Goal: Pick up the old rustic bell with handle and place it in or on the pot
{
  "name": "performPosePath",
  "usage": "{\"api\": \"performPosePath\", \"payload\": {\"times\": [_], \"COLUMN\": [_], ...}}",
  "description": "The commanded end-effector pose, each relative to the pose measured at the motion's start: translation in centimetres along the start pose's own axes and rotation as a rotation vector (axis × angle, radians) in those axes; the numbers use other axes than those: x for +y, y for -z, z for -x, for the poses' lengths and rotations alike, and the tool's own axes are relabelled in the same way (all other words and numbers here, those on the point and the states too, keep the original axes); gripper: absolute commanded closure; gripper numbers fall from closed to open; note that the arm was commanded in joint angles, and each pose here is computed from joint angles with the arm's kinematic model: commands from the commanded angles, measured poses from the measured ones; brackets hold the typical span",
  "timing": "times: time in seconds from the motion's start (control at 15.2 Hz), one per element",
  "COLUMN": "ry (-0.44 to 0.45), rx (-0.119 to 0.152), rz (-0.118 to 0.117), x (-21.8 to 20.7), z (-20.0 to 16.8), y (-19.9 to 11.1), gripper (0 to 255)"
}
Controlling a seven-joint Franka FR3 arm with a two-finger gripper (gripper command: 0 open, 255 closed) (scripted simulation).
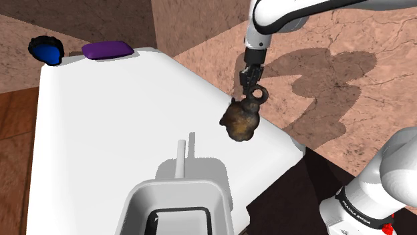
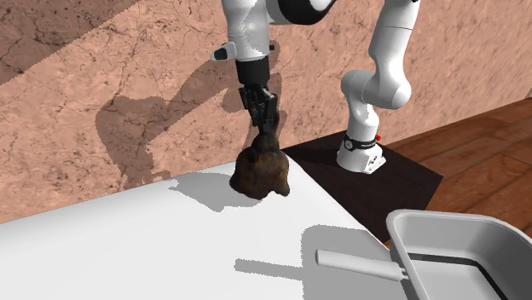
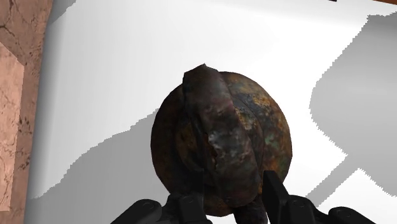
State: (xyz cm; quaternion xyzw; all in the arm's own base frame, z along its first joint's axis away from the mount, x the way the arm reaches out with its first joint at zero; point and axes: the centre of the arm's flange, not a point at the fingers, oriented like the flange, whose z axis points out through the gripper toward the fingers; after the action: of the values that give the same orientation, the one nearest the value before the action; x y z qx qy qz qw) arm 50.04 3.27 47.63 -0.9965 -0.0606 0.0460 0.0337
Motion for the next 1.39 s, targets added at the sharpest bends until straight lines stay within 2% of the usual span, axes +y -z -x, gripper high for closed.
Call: {"api": "performPosePath", "payload": {"times": [0.0,1.32], "ry": [0.0,0.0], "rx": [0.002,0.002], "rz": [0.0,0.0], "x": [-0.1,-0.9], "z": [0.1,1.0], "y": [1.1,11.6], "gripper": [255,255]}}
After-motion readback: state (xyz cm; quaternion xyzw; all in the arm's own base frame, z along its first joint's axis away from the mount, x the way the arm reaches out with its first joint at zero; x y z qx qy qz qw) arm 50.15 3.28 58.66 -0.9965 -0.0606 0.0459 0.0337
